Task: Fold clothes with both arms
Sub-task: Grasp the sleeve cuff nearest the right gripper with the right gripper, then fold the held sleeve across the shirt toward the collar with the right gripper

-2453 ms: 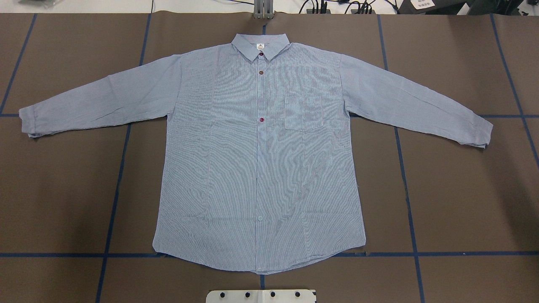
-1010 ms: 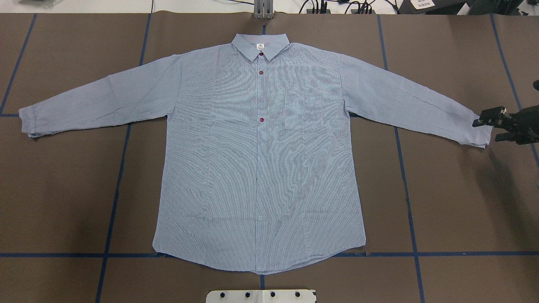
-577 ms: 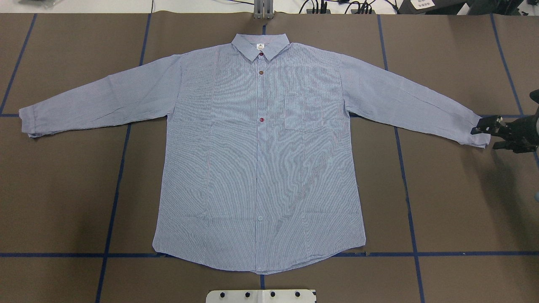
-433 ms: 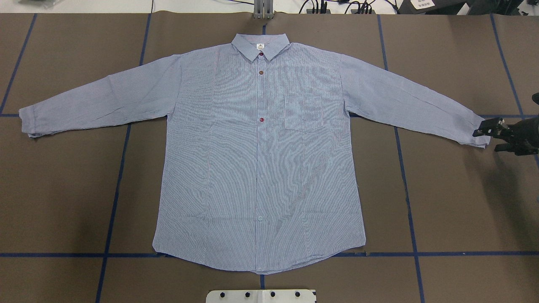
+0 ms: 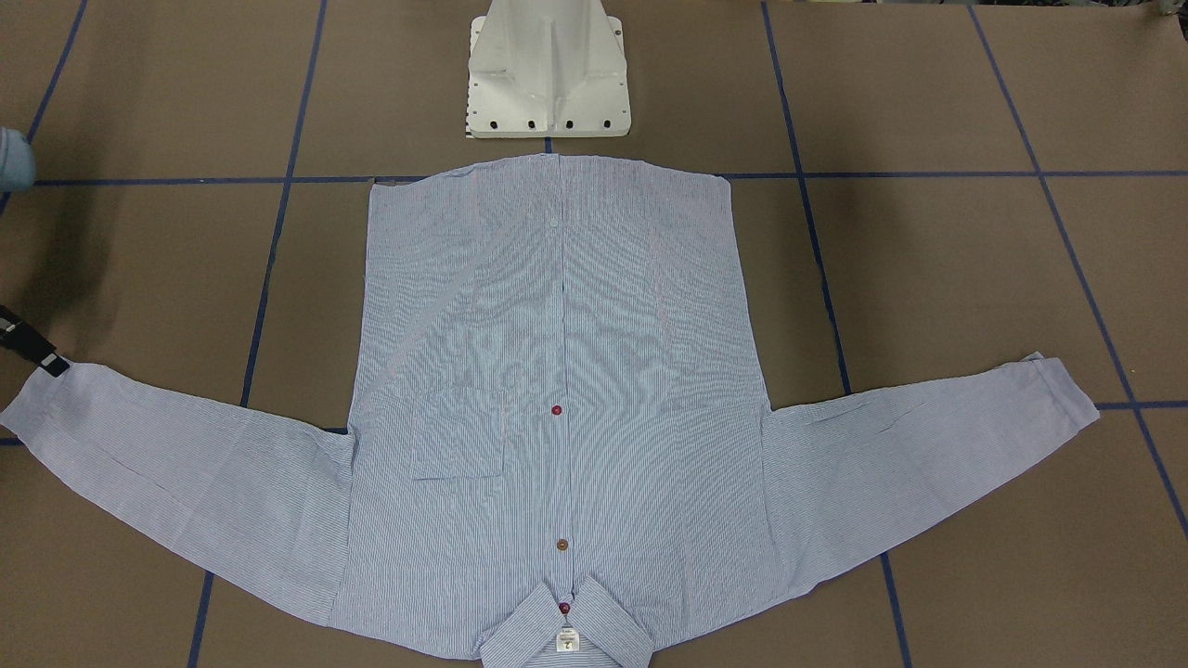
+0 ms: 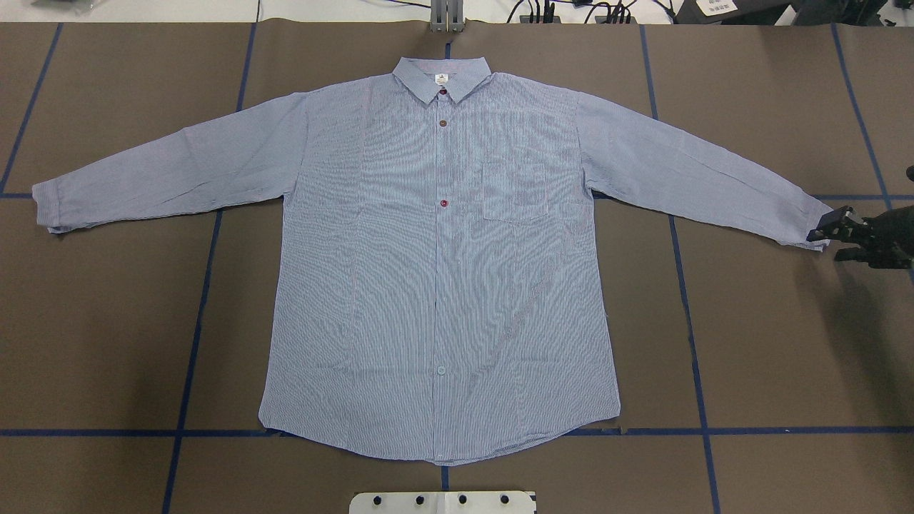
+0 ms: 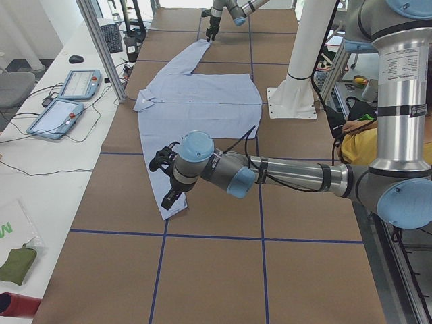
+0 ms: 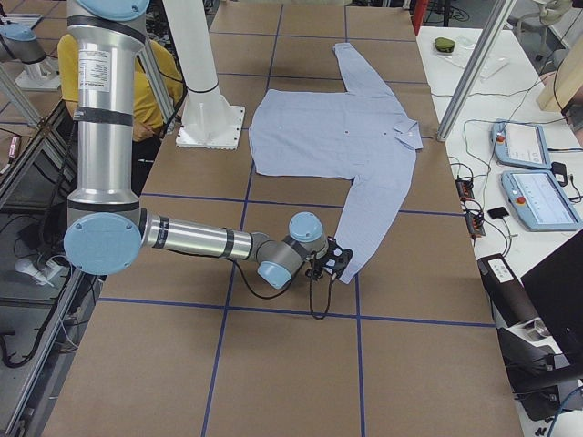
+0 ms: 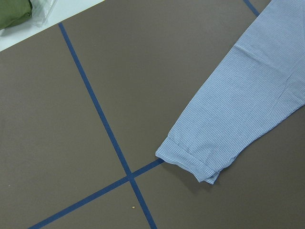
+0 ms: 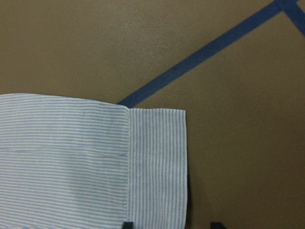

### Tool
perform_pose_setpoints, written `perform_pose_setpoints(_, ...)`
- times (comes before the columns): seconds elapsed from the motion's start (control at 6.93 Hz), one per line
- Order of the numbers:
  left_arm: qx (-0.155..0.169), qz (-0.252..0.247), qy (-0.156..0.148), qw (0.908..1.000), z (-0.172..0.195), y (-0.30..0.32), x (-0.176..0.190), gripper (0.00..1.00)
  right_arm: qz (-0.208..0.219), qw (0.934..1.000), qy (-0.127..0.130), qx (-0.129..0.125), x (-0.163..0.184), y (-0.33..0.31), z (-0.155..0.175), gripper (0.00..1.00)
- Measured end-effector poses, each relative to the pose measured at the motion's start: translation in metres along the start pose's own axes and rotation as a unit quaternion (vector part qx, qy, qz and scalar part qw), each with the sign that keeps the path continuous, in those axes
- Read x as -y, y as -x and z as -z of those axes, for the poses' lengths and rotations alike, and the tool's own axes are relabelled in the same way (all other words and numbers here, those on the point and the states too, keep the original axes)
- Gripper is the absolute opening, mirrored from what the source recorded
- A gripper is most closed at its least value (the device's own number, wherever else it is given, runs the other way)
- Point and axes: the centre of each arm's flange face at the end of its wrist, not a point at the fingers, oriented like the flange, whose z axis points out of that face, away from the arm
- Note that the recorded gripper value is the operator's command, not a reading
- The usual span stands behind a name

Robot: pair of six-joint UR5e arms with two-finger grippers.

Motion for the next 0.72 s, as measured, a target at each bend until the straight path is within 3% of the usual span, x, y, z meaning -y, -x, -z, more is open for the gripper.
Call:
perform_pose_setpoints(0.43,0.0,0.001,0.001,1.0,0.0,0.0,-0.002,0.99,0.003,0.9999,0.003,0.013,-0.006,0.016,0.006,0.0)
perform_pose_setpoints(0.72,0.0,0.001,0.001,1.0,0.0,0.0,-0.003,0.99,0.025,0.9985,0.006,0.049,-0.021,0.051,0.037,0.0)
